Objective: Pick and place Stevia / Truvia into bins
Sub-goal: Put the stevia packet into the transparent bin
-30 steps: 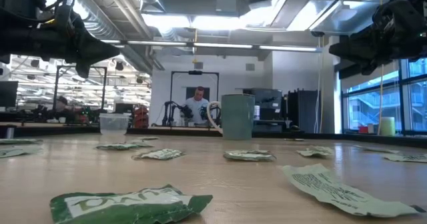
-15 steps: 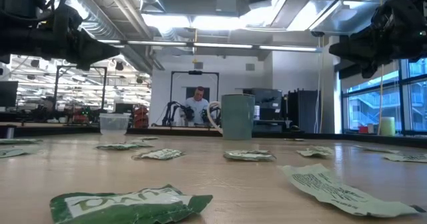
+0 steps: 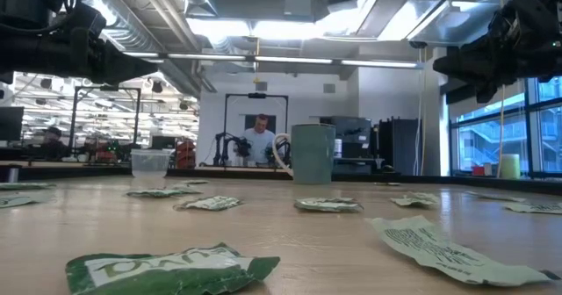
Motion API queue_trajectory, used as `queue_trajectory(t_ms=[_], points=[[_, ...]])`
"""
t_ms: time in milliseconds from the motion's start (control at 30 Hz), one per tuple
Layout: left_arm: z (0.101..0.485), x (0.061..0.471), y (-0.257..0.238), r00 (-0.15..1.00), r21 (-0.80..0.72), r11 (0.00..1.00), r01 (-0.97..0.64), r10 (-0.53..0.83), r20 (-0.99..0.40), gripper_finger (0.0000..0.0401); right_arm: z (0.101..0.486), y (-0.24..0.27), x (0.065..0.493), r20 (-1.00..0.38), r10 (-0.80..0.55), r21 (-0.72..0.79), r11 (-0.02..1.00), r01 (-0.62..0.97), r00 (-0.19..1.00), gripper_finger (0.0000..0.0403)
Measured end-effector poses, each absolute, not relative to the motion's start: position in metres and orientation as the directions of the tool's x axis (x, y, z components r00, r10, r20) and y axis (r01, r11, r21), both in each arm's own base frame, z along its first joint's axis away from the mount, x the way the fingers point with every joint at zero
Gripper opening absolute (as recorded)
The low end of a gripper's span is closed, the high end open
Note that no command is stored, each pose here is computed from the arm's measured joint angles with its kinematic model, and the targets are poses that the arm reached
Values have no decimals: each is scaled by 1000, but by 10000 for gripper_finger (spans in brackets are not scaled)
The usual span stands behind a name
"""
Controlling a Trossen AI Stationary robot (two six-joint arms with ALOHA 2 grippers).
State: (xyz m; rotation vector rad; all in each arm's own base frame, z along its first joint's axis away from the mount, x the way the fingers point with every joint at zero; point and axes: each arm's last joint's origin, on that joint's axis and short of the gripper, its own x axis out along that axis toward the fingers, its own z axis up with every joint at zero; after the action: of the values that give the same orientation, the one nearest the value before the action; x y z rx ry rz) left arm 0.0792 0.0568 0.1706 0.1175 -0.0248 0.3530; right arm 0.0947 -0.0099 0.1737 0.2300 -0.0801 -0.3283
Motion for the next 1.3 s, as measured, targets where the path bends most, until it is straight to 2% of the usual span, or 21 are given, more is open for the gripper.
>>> queue_trajectory(t_ms=[333, 633, 833, 967, 1300], points=[[171, 79, 57, 938, 110, 932, -346, 343, 45, 30, 174, -10, 95, 43, -328, 199, 928, 314, 944, 35], [171, 79, 57, 938, 98, 933, -345, 343, 44, 91, 174, -10, 95, 44, -328, -118, 936, 331, 944, 35], [171, 79, 57, 939, 83, 935, -345, 342, 44, 122, 174, -10, 95, 44, -329, -225, 917, 330, 943, 35], [170, 79, 57, 939, 72, 936, -345, 342, 41, 125, 174, -10, 95, 44, -329, -226, 917, 330, 943, 35], [176, 80, 56, 940, -90, 943, -321, 329, 91, 123, 174, -10, 95, 41, -329, -301, 896, 326, 943, 35]])
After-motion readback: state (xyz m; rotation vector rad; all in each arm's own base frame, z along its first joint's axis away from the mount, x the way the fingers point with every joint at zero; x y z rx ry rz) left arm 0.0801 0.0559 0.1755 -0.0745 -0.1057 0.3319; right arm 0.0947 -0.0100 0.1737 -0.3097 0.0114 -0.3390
